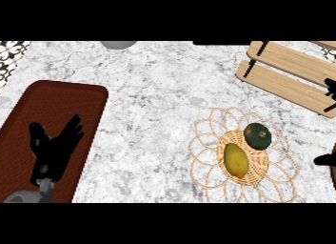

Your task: Pick the squash from the placemat and place it in the tiered shelf

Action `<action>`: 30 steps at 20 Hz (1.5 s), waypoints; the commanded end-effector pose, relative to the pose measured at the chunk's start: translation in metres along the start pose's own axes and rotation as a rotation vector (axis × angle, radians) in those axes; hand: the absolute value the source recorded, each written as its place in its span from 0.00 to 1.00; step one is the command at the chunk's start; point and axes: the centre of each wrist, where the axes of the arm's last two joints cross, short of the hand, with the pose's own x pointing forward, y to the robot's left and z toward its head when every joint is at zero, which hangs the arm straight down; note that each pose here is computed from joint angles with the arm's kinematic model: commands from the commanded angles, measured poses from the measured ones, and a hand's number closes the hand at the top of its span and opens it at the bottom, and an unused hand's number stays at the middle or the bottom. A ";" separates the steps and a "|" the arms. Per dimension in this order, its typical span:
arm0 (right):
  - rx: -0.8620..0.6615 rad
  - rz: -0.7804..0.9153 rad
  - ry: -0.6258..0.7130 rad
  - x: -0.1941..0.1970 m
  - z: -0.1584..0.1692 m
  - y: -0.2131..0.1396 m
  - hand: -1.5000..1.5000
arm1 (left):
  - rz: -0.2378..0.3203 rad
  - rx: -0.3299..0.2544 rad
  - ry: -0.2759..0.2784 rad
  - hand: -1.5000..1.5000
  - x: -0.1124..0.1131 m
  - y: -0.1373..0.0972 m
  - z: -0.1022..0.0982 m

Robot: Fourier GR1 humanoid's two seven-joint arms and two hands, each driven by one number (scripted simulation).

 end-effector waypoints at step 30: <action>0.022 0.288 0.314 0.014 -0.031 0.137 0.00 | -0.009 -0.005 0.002 0.50 -0.002 0.005 -0.003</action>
